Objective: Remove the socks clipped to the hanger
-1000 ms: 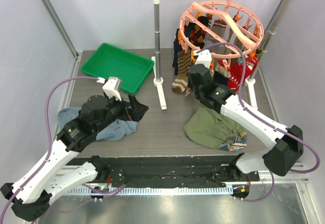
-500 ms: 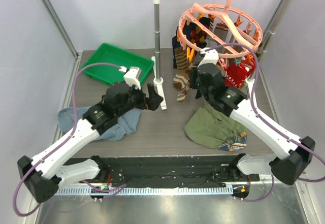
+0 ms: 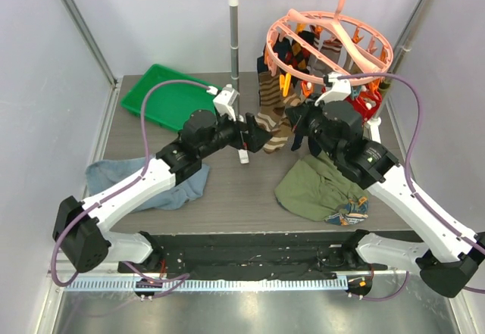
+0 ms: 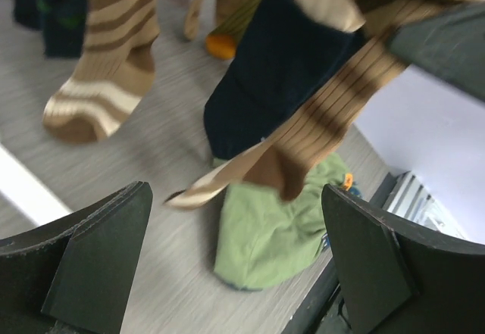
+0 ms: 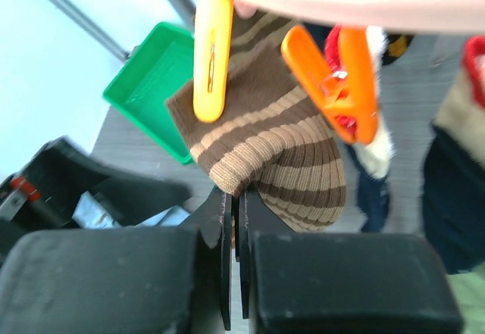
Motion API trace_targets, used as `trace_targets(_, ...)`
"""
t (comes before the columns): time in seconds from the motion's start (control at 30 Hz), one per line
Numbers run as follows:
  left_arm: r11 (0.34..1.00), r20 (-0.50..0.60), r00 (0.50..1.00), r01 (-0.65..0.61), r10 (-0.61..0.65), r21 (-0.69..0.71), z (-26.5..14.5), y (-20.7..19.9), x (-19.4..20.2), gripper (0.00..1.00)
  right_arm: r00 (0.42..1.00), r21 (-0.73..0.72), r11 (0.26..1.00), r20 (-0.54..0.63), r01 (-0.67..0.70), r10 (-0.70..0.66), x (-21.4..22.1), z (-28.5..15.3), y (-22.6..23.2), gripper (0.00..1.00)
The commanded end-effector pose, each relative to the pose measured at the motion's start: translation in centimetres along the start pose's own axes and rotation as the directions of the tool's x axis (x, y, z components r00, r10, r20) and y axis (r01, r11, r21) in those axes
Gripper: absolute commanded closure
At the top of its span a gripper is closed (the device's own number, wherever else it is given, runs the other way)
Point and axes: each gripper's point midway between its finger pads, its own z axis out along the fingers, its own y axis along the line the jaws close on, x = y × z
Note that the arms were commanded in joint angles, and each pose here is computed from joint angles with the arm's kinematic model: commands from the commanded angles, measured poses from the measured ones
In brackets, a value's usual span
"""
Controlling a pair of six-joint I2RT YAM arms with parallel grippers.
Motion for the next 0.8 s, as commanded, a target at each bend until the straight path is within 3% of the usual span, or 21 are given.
trace_targets(0.0,0.988,0.126,0.991,-0.063,0.046,0.140,1.2,-2.9,-2.7,0.01,0.997,-0.081,0.994,0.006,-0.073,0.074,-0.4,-0.9,1.5,0.99)
trace_targets(0.1,0.994,0.072,0.996,-0.065,0.059,0.083,2.2,-1.9,-2.2,0.01,0.998,-0.090,0.994,0.009,-0.066,0.067,-0.2,-1.1,1.4,0.99)
trace_targets(0.3,0.999,0.129,0.991,-0.033,0.032,0.008,2.1,-2.9,-7.6,0.02,0.999,-0.094,0.995,0.025,-0.030,0.032,0.9,-1.1,0.5,0.99)
trace_targets(0.43,1.000,0.105,0.994,-0.007,0.009,-0.018,3.1,-3.4,-9.4,0.06,0.999,-0.057,0.998,0.042,-0.028,0.031,1.0,-1.1,-0.4,0.99)
trace_targets(0.77,0.997,0.090,0.996,-0.026,0.019,0.072,7.5,-5.8,-11.6,0.13,0.998,-0.040,0.999,0.058,-0.031,0.034,0.9,-1.5,-1.1,0.99)
